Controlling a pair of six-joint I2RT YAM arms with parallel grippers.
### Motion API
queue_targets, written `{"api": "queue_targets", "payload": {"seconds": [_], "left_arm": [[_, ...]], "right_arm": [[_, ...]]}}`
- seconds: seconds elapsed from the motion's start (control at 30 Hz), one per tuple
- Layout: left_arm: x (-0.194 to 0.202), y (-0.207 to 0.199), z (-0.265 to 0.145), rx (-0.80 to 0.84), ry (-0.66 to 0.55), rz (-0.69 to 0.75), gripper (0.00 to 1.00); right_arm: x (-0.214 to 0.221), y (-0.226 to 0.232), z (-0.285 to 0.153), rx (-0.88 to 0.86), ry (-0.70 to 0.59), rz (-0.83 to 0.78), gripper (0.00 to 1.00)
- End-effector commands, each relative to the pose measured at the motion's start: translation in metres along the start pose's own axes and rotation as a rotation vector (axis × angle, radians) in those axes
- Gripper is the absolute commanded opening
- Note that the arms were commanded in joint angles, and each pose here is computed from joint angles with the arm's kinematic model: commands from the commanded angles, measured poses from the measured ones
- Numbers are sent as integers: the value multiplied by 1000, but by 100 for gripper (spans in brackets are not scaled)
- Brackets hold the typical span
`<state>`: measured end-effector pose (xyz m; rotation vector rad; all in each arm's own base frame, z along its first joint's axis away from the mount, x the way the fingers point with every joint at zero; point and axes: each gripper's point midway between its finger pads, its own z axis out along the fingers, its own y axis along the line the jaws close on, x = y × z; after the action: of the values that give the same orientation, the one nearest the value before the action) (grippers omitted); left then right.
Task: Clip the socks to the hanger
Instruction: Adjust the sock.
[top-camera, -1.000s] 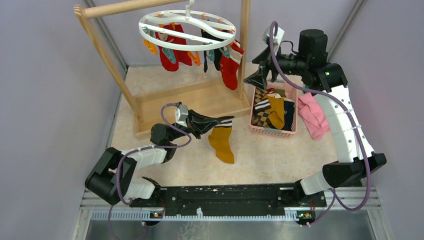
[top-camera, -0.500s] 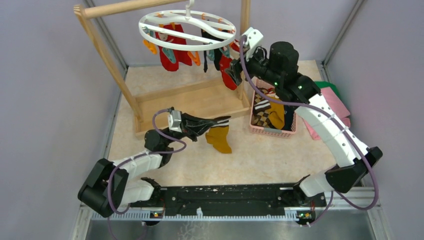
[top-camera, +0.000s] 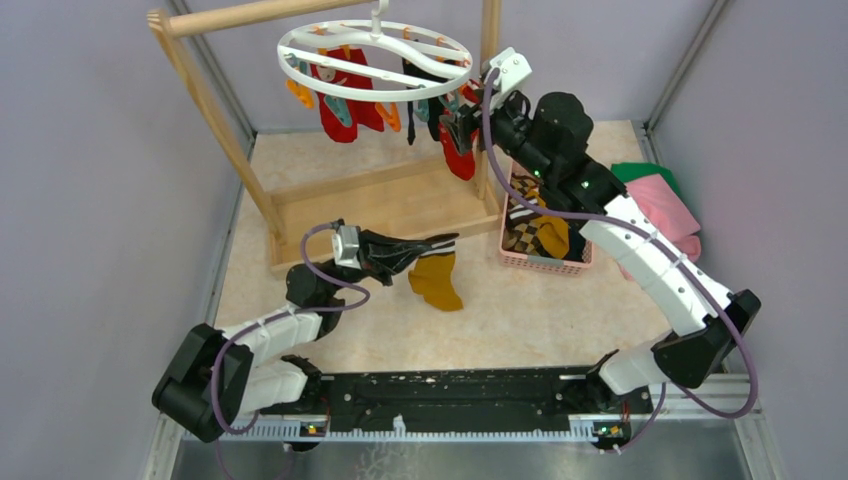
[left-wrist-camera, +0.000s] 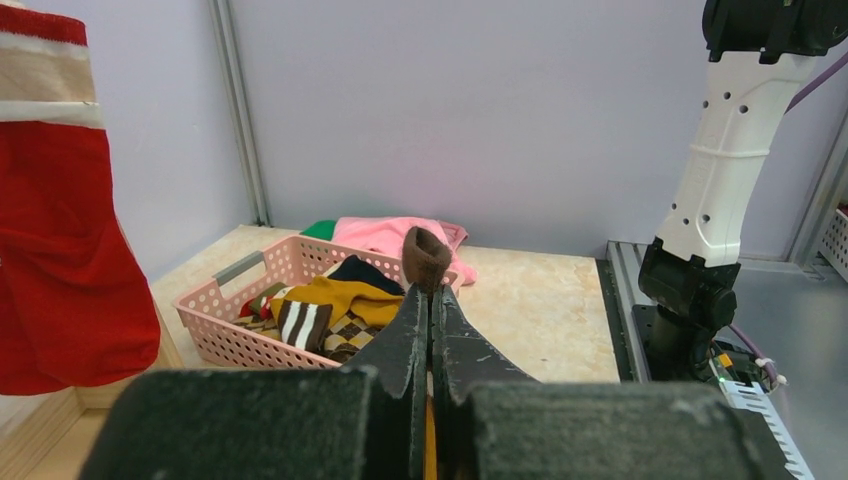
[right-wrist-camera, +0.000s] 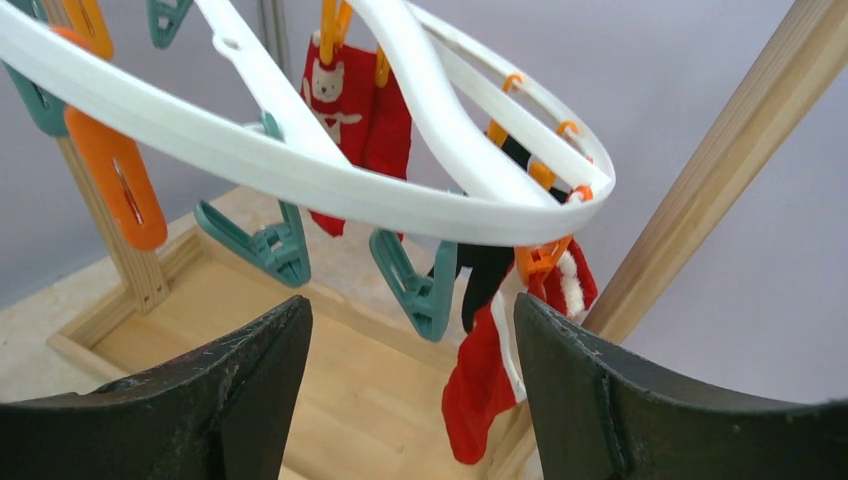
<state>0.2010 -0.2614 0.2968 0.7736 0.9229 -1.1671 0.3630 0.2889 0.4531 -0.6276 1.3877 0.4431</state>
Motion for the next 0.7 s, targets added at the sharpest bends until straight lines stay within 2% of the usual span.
{"api": "queue_targets", "payload": {"seconds": [0.0, 0.67], "left_arm": [[-18, -8, -2, 20, -65, 64, 0], [-19, -9, -4, 15, -73, 67, 0]], "right_arm": [[-38, -7, 1, 75, -123, -3, 73], [-28, 1, 20, 121, -86, 38, 67]]}}
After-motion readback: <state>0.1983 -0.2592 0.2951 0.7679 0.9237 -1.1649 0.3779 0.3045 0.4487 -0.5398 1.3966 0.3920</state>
